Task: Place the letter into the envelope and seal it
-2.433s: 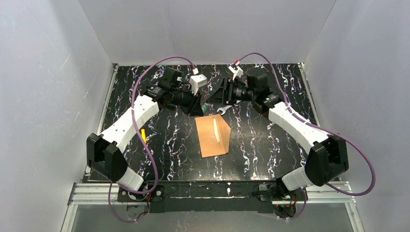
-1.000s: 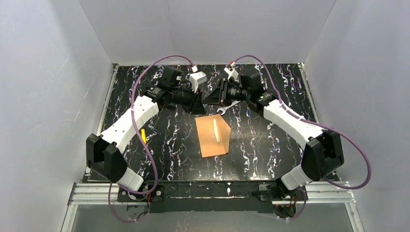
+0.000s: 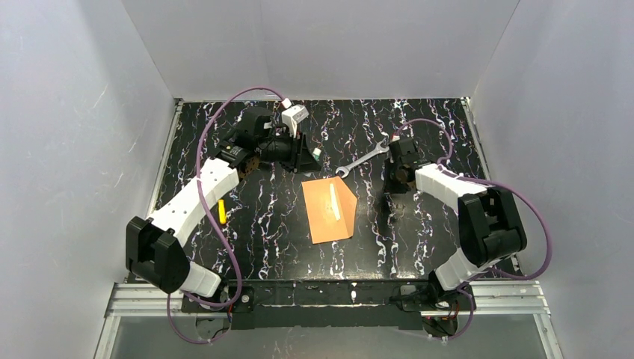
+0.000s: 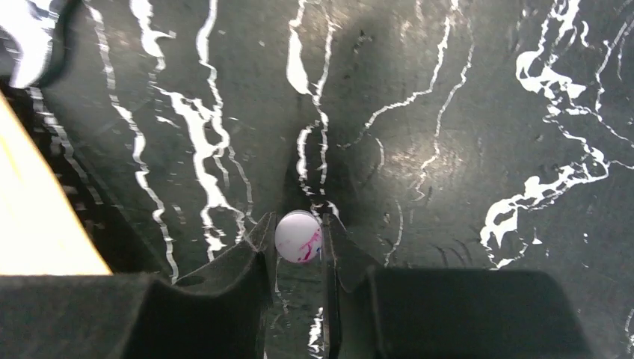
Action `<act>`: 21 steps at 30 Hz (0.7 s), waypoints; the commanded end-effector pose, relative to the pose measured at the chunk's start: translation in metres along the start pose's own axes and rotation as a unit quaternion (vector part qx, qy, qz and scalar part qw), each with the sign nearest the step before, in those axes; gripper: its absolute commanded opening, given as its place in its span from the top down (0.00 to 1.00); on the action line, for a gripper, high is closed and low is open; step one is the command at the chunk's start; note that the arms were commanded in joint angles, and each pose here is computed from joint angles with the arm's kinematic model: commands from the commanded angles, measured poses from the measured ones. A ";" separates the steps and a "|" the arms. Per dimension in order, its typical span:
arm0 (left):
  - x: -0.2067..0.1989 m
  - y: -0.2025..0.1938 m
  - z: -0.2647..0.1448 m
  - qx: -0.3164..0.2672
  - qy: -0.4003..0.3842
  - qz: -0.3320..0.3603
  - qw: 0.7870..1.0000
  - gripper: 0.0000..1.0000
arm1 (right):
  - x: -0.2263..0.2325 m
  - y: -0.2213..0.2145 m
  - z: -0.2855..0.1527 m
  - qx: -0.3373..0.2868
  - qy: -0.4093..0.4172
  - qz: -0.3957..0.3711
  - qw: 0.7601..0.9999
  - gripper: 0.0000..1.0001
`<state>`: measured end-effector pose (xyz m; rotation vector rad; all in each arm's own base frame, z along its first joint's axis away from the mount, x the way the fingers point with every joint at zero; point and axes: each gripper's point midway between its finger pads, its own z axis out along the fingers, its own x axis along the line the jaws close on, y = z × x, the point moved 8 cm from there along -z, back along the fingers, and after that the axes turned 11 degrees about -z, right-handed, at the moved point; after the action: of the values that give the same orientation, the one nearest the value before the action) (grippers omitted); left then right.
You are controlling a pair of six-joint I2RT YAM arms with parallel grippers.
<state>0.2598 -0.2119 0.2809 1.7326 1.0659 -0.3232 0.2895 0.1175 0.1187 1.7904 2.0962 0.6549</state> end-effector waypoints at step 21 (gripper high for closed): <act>-0.003 0.005 0.006 -0.037 -0.020 -0.043 0.998 1.00 | -0.004 -0.028 0.023 -0.052 -0.077 -0.036 0.995 0.44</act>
<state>0.2621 -0.2195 0.2706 1.6218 1.1485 -0.3991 0.2906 0.1183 0.0837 1.6265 1.9681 0.6019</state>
